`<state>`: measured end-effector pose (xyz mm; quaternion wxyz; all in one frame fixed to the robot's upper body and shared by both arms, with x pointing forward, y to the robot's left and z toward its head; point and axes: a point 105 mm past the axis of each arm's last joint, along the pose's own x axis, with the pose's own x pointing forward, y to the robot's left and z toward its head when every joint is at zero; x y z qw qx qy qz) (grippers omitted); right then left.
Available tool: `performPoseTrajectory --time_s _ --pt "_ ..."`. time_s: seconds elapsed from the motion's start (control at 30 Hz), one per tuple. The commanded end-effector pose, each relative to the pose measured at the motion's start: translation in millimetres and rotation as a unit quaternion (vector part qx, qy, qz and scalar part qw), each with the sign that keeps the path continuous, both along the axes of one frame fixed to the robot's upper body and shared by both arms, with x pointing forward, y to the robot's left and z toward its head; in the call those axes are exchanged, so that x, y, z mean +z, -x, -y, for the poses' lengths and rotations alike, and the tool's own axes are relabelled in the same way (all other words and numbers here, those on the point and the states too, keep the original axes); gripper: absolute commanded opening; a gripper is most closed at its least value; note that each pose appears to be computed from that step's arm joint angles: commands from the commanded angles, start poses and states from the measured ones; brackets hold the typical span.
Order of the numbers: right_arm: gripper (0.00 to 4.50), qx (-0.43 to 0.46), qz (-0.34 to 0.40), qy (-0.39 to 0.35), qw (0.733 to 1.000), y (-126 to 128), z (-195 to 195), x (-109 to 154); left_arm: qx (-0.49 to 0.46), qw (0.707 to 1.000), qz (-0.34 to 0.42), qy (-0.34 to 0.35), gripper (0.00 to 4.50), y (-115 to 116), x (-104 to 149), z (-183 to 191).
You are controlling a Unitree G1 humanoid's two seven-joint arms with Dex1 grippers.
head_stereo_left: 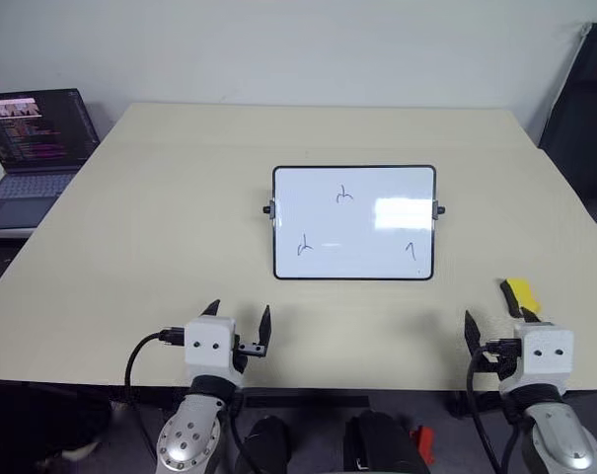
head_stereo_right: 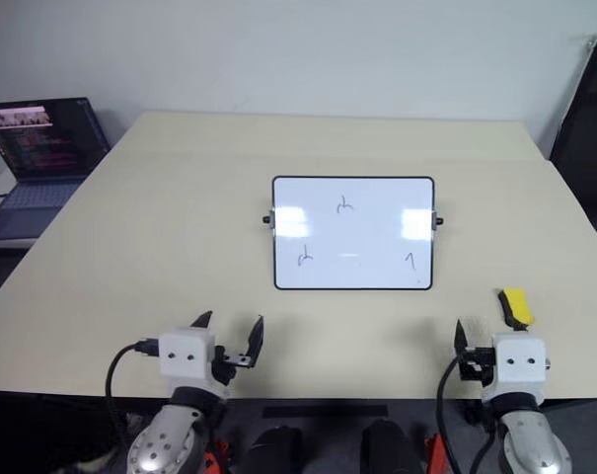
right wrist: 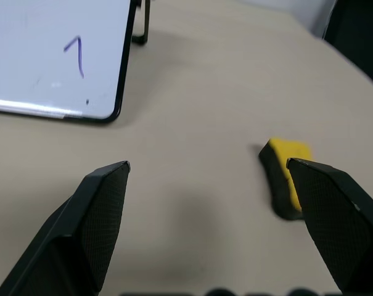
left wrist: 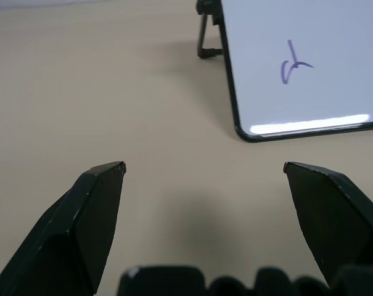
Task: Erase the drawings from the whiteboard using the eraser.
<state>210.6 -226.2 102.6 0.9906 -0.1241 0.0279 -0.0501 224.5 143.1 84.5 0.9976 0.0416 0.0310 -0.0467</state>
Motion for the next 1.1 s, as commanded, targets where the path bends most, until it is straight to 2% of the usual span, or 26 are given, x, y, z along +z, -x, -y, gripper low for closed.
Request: performPoseTrajectory --time_s 0.03,0.3,0.5,0.73,1.1 --pt "4.44 -0.007 0.020 0.019 1.000 0.0 5.9 14.6 -0.006 1.000 0.017 0.012 4.50 0.5 7.7 6.4" --pt "4.44 -0.018 0.005 0.022 1.000 12.2 7.1 13.1 -0.009 1.000 0.007 0.009 4.50 4.7 -0.9 4.7" --pt "4.44 -0.023 0.002 0.005 1.000 9.2 1.9 5.3 -0.001 1.000 0.016 -0.005 4.50 -0.7 0.8 -4.4" --pt "4.44 -0.030 0.004 -0.005 1.000 -4.2 -0.2 -2.7 0.005 0.999 0.035 -0.011 4.50 -14.6 5.7 -10.0" --pt "4.44 -0.053 0.013 -0.001 0.999 2.5 5.2 -1.6 -0.038 0.997 0.068 -0.020 4.50 -30.8 20.7 -2.4"
